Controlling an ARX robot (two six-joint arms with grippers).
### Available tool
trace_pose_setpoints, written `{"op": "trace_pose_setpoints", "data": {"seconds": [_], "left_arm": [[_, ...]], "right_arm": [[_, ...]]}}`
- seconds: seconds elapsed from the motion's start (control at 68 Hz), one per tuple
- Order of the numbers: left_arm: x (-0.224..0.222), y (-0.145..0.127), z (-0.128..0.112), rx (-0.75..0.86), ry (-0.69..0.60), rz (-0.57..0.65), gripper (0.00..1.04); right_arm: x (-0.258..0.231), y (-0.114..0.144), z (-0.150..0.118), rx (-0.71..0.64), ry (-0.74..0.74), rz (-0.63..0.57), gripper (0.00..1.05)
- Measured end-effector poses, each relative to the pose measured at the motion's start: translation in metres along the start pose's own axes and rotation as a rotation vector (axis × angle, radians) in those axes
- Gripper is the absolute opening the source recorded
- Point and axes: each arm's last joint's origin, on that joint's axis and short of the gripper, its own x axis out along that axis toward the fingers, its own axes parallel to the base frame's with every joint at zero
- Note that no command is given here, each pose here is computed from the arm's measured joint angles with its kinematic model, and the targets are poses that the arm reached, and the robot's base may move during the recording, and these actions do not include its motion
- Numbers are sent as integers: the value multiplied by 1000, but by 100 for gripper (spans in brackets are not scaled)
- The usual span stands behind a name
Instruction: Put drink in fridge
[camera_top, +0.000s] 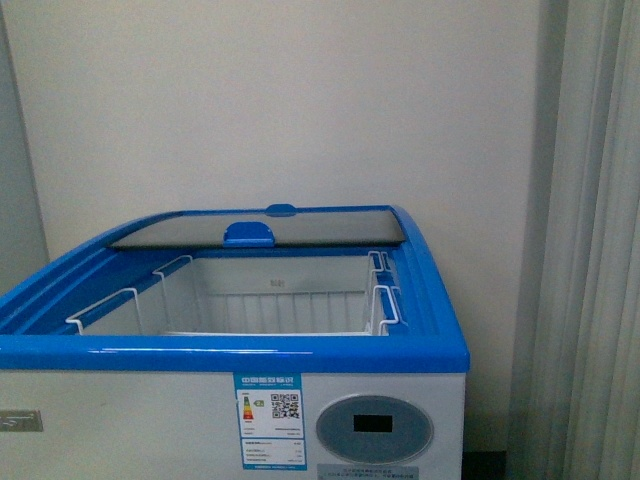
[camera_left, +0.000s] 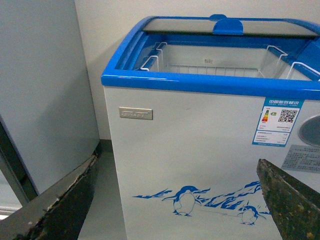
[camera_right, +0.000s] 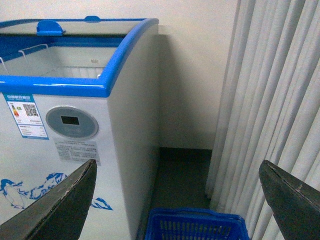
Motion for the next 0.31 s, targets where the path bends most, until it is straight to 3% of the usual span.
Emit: {"op": "trace_pose_setpoints", "data": {"seconds": [0.309], "left_arm": [[0, 0, 0, 0, 0, 0, 97]], "right_arm": [[0, 0, 0, 0, 0, 0, 97]]}}
